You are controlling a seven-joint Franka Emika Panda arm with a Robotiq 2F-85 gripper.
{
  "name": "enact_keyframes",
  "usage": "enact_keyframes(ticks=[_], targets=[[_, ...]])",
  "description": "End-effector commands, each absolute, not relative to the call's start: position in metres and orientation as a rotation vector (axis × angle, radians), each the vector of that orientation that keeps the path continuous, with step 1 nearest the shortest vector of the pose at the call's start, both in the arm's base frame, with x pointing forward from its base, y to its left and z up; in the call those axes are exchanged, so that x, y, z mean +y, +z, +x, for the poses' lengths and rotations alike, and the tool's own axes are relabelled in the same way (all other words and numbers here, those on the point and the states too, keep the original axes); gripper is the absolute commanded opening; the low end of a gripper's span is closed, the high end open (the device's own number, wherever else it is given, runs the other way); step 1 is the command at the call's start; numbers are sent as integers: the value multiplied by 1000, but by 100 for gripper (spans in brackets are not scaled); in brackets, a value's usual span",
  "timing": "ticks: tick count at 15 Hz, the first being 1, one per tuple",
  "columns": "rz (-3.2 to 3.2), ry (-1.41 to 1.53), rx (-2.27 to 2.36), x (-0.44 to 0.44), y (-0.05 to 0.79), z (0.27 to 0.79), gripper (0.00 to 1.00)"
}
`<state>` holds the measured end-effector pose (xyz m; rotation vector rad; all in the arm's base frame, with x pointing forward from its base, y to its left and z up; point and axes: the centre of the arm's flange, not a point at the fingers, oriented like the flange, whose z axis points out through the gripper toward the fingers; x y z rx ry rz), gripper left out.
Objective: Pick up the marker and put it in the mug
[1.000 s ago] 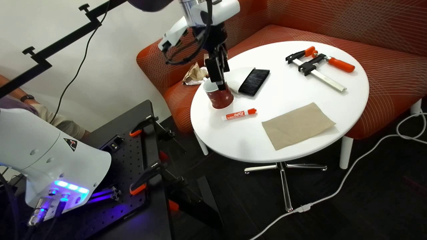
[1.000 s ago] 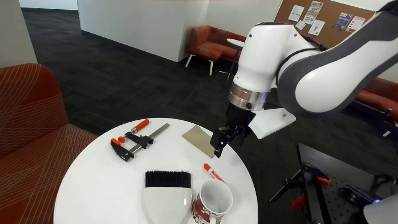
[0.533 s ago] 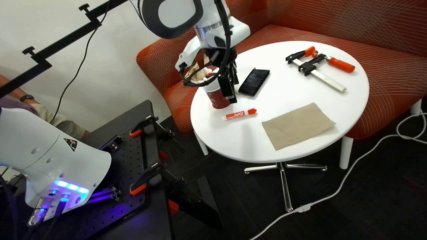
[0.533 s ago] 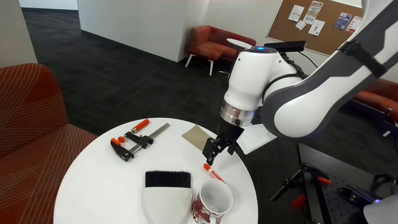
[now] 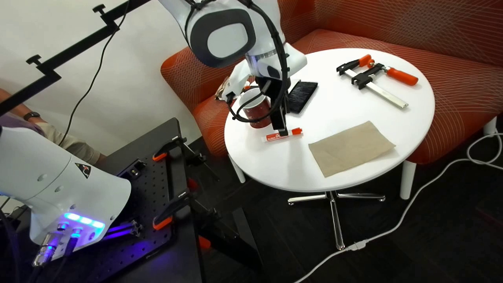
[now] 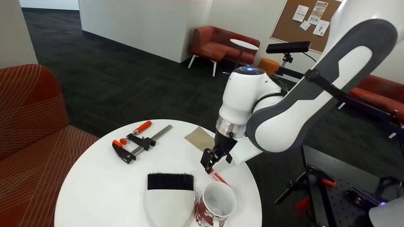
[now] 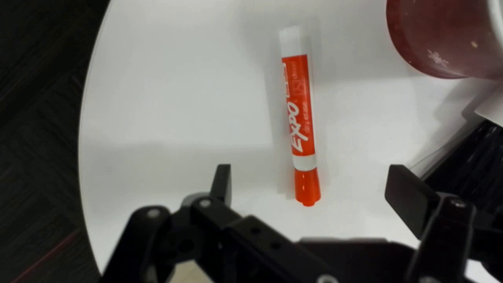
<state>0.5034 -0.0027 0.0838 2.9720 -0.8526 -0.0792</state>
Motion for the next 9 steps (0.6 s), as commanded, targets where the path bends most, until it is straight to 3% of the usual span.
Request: enact_keyframes(ticks=[1, 5, 6, 7, 9], targets=[[2974, -69, -862, -8, 67, 513, 100], [2963, -91, -892, -12, 54, 515, 100], [2960, -94, -898, -13, 52, 516, 75], [2958, -96, -900, -13, 50, 516, 74], [2954, -101, -905, -14, 47, 517, 59]])
